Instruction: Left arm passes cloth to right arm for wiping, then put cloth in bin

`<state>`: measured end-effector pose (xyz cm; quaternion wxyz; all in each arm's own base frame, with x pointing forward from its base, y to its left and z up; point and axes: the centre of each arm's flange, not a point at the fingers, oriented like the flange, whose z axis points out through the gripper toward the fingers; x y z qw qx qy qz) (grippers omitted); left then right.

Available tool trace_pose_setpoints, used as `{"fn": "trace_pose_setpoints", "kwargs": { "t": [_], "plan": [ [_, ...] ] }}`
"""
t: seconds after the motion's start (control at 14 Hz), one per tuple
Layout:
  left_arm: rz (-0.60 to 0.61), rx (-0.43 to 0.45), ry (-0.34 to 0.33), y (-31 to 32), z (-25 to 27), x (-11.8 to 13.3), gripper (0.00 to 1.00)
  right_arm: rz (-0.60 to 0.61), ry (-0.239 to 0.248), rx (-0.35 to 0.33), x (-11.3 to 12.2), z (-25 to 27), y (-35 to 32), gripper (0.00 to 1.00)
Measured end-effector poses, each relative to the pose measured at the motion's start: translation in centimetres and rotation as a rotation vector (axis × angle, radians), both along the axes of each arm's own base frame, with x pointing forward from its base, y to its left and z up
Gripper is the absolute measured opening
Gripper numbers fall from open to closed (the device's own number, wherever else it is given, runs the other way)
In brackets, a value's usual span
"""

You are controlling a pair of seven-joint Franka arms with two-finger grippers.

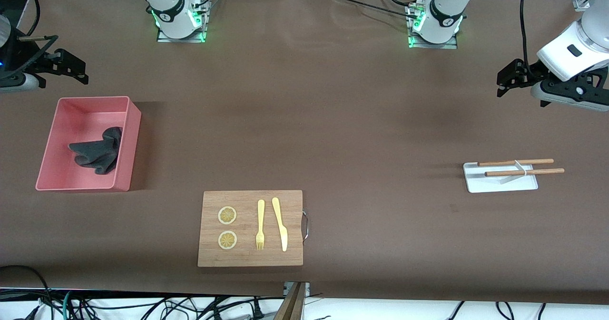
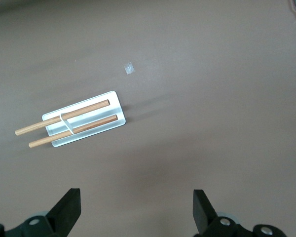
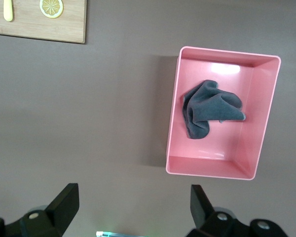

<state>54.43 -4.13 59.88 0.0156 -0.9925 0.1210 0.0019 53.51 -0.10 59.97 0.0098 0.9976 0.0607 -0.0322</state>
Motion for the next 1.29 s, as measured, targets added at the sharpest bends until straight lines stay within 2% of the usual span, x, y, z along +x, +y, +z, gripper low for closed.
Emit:
{"fn": "trace_pose_setpoints", "kwargs": {
  "t": [1.29],
  "plan": [
    [0.009, 0.001, 0.01, -0.14, -0.09, -0.12, 1.0, 0.0, -0.002, 0.0, 0.16, 0.07, 0.02, 1.0]
  ]
}}
